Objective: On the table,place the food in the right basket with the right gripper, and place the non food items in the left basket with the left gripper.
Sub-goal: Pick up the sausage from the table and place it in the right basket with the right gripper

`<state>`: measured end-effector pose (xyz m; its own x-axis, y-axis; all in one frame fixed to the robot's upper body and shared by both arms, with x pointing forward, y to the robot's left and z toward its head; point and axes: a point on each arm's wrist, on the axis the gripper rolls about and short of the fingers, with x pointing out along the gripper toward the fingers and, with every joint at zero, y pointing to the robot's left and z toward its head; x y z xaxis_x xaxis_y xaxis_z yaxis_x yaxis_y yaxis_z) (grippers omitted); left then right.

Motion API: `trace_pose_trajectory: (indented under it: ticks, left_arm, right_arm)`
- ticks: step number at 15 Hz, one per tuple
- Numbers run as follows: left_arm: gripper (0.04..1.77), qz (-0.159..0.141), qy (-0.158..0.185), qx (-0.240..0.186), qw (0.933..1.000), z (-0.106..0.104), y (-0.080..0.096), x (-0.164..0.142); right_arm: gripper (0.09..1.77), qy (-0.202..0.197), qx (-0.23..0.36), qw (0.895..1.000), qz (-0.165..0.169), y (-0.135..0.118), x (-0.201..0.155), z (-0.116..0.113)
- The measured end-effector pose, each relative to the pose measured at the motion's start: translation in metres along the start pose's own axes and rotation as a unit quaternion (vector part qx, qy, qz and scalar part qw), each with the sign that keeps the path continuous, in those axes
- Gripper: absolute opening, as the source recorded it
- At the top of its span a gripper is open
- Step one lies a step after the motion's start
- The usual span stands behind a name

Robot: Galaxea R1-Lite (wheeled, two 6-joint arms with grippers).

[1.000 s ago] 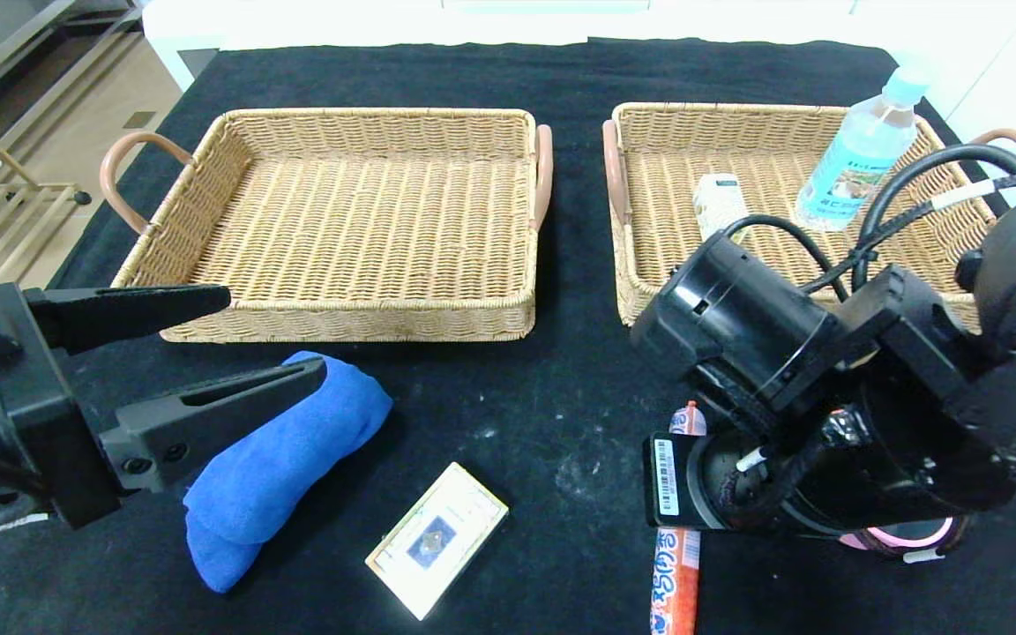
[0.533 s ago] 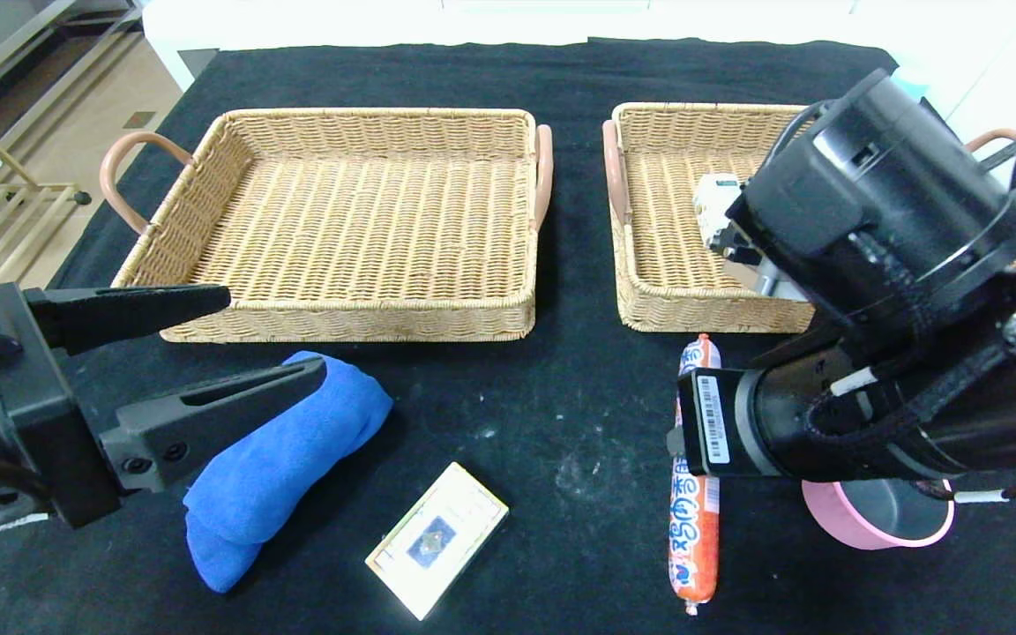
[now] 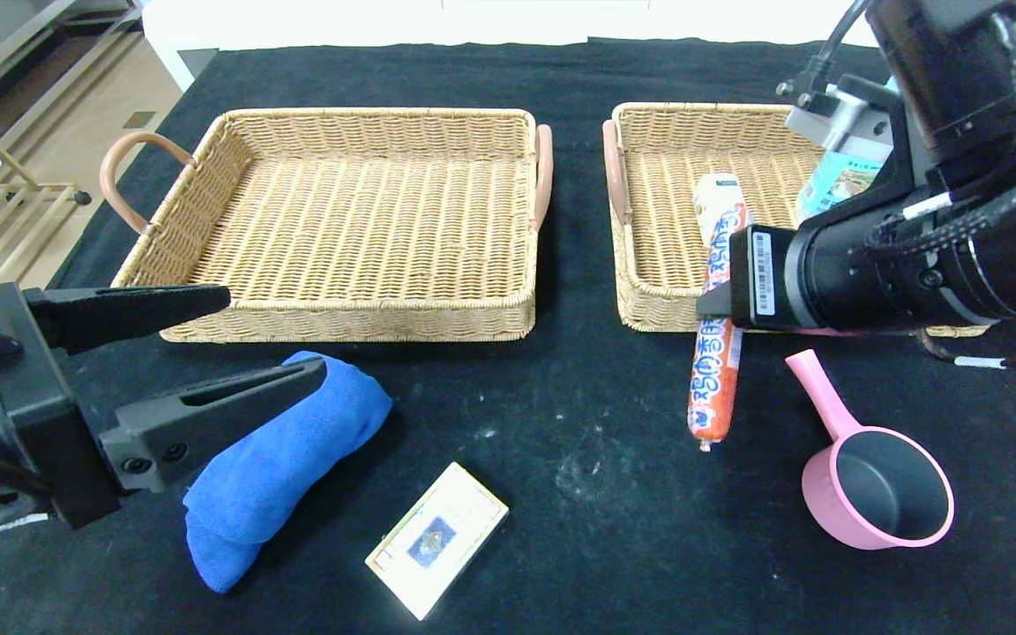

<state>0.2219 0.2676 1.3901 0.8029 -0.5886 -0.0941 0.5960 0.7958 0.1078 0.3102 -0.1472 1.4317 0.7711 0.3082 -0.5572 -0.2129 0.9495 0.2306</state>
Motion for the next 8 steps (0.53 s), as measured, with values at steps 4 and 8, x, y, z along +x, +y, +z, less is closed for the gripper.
trace_pose_trajectory:
  ticks: [4, 8]
  left_arm:
    - [1.72, 0.0, 0.0, 0.0, 1.0, 0.0, 0.0, 0.0]
    - [1.72, 0.0, -0.001, 0.0, 1.0, 0.0, 0.0, 0.0]
  right_arm:
    - [0.48, -0.061, 0.007, 0.998, -0.013, -0.017, -0.007, 0.031]
    - [0.48, -0.112, 0.002, 0.993, -0.028, -0.03, -0.008, 0.057]
